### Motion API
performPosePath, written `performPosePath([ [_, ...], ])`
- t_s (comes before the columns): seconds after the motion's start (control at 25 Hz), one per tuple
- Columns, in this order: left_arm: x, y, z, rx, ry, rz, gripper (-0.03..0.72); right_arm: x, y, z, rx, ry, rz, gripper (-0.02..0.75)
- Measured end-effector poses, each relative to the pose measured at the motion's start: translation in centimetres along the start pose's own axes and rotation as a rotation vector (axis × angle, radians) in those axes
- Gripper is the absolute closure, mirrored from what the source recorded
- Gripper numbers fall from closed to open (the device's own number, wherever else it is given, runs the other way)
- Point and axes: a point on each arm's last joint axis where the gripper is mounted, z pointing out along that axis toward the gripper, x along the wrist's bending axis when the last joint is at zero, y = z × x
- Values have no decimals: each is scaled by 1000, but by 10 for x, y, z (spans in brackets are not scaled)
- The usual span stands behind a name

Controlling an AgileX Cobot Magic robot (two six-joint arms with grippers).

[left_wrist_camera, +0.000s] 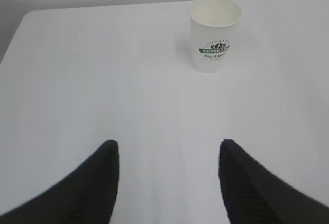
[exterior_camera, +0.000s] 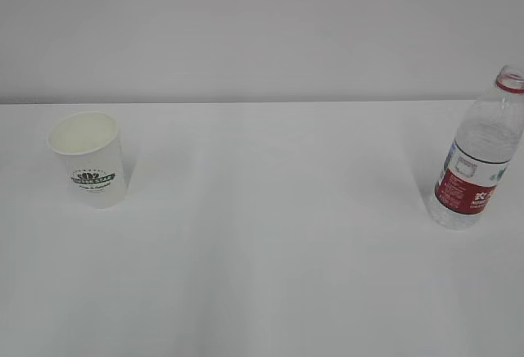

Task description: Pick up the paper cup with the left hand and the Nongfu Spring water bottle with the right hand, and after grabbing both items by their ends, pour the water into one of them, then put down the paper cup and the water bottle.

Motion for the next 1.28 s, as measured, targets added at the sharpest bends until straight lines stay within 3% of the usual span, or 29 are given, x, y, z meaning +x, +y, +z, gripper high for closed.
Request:
performPosePath([
  [0.52,1,18,-5,-188,10,11,241,1,11,-11,-83,-2,-4,150],
  [0.68,2,22,-6,-230,23,21,211,0,16,-11,-140,-7,-5,150],
  [0.92,3,23,-5,-228,41,34,80,-1,30,-4,-170,-11,-14,149],
  [1.28,-3,39,15,-168,-14,4,69,-5,55,17,-189,-9,-16,149],
])
